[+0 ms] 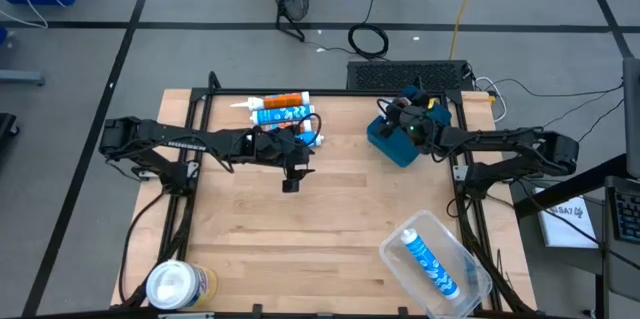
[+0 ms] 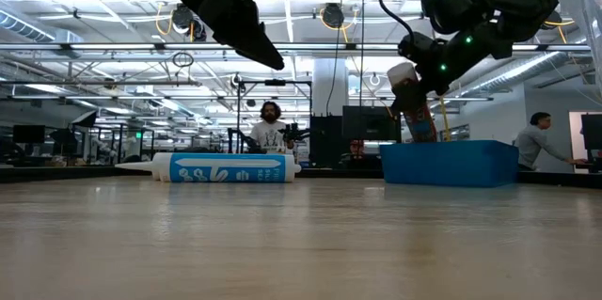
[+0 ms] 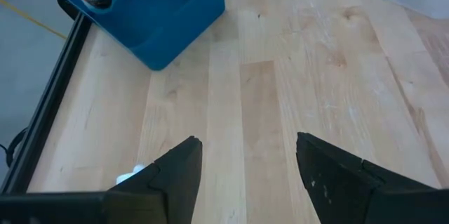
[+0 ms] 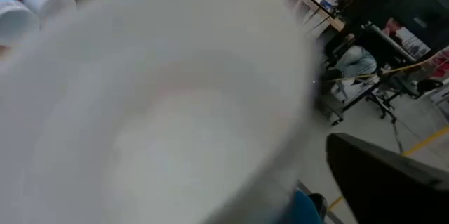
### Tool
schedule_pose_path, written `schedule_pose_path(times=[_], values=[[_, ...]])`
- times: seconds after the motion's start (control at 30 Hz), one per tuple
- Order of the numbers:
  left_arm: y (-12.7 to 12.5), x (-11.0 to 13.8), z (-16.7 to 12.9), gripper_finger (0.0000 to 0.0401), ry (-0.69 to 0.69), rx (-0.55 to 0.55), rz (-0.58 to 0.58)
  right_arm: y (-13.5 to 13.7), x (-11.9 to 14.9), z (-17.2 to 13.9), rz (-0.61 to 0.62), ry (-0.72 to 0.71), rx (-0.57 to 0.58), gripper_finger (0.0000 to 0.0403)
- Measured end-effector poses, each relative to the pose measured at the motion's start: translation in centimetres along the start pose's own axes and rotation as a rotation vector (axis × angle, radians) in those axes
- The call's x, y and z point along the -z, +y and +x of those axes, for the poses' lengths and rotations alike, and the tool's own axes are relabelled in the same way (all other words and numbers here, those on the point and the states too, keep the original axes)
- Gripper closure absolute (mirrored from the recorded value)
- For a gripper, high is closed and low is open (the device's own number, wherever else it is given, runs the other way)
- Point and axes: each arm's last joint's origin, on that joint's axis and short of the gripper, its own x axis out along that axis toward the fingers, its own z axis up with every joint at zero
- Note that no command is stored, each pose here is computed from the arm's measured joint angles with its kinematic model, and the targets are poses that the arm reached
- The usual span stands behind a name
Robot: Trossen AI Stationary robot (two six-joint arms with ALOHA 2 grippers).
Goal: Pick & place silicon tubes, Sealant and Lysol wipes
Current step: Put the bottom orange sealant into the blue bin, then put the bottom blue sealant into the transparent bin
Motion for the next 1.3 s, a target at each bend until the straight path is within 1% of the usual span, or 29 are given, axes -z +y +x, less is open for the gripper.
schedule_pose_path(times=[0.07,0.23,0.4,0.53,0.63,0.77,0.93,1.3], values=[[0.0,0.0,0.0,0.0171,0.0,0.0,0.0,0.0,0.0,0.0,0.024,-0.002,0.0,0.0013],[0.0,0.0,0.0,0.0171,0.0,0.0,-0.001,0.0,0.0,0.0,0.035,-0.002,-0.004,0.0025],[0.0,0.0,0.0,0.0171,0.0,0.0,-0.001,0.3,-0.1,-0.3,0.073,-0.009,-0.019,0.0024],[0.0,0.0,0.0,0.0171,0.0,0.0,-0.001,0.9,-0.3,-0.7,0.088,-0.033,-0.088,0.0023],[0.0,0.0,0.0,0.0171,0.0,0.0,-0.001,1.3,-0.5,-1.0,0.109,-0.052,-0.107,0.0023],[0.0,0.0,0.0,0.0171,0.0,0.0,-0.001,1.5,-0.6,-1.2,0.116,-0.059,-0.118,0.0022],[0.0,0.0,0.0,0.0171,0.0,0.0,-0.001,1.7,-0.8,-1.5,0.156,-0.068,-0.129,0.0022],[0.0,0.0,0.0,0.0171,0.0,0.0,-0.001,1.7,-0.8,-1.5,0.185,-0.067,-0.133,0.0021]])
